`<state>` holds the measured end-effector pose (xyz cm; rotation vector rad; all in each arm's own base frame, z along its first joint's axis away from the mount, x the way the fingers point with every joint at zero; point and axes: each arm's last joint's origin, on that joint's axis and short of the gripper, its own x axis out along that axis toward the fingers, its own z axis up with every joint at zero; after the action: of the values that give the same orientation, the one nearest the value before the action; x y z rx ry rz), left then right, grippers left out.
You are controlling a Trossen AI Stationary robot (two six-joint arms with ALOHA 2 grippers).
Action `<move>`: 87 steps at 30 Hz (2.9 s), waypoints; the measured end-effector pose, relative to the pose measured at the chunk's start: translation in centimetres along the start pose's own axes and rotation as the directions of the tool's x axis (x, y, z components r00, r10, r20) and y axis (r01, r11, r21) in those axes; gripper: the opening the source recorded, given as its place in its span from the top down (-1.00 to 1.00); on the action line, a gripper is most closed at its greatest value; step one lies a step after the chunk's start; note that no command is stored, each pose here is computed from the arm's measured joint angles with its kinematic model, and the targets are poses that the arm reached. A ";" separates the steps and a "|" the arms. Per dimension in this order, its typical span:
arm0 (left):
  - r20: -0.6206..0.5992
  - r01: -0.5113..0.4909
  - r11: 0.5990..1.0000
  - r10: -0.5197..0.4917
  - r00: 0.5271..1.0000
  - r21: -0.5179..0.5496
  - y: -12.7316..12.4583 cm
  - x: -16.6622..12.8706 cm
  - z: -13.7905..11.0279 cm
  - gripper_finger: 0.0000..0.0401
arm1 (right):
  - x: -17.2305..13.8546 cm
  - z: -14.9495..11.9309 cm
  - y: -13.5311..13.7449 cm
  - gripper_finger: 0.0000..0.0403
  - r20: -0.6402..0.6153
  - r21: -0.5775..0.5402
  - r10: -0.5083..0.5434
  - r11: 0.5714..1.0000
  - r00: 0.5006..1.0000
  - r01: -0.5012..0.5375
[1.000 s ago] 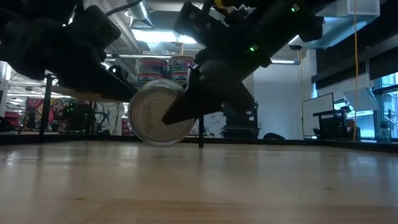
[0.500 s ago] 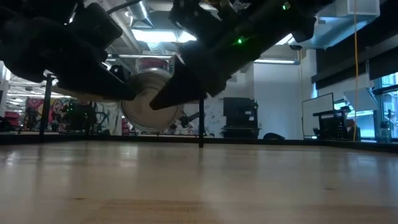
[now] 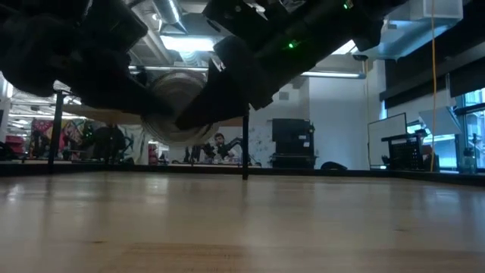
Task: Stack canned seafood by type on shelf
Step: Put the green tuna can on the shelf
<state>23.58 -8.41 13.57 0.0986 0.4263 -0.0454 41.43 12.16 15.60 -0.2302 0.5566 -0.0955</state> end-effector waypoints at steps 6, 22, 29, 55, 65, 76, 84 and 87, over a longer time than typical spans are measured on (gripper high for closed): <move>-0.032 -0.055 0.998 0.056 0.998 0.022 -0.2 -0.8 0.5 0.36 | -1.2 0.4 -0.5 -0.65 -0.052 -0.050 0.004 0.999 0.999 -0.006; -0.271 -0.322 0.940 0.341 0.900 0.112 0.0 -8.9 8.8 0.36 | -4.7 -2.4 1.5 -0.78 -0.173 -0.104 0.072 0.990 0.982 -0.091; -0.308 -0.406 0.901 0.434 0.846 0.155 0.8 -10.7 10.6 0.36 | -4.5 -4.5 1.6 -0.72 -0.049 -0.054 0.085 0.995 0.995 -0.088; -0.281 -0.585 0.579 0.804 0.524 0.568 5.0 -11.5 8.8 0.36 | -4.4 -4.4 1.4 -0.72 -0.036 -0.050 0.080 0.995 0.996 -0.082; -0.395 -0.647 0.512 0.856 0.332 0.565 9.0 -10.1 7.6 0.36 | -4.3 -4.4 1.2 -0.72 -0.029 -0.043 0.075 0.996 0.997 -0.076; -0.475 -0.623 0.511 0.846 0.242 0.592 11.4 -8.3 6.9 0.34 | -4.2 -4.4 1.0 -0.72 -0.034 -0.038 0.079 0.996 0.996 -0.080; -0.533 -0.648 0.510 0.826 0.186 0.565 13.0 -8.4 6.4 0.32 | -4.2 -4.4 1.0 -0.72 -0.034 -0.039 0.080 0.996 0.996 -0.081; -0.549 -0.664 0.506 0.818 0.168 0.550 13.6 -8.5 6.3 0.31 | -4.2 -4.4 1.0 -0.72 -0.033 -0.038 0.080 0.996 0.996 -0.081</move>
<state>19.31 4.69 24.01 0.5418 1.2347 1.0436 35.55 12.90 13.91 -0.2451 0.5990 -0.0098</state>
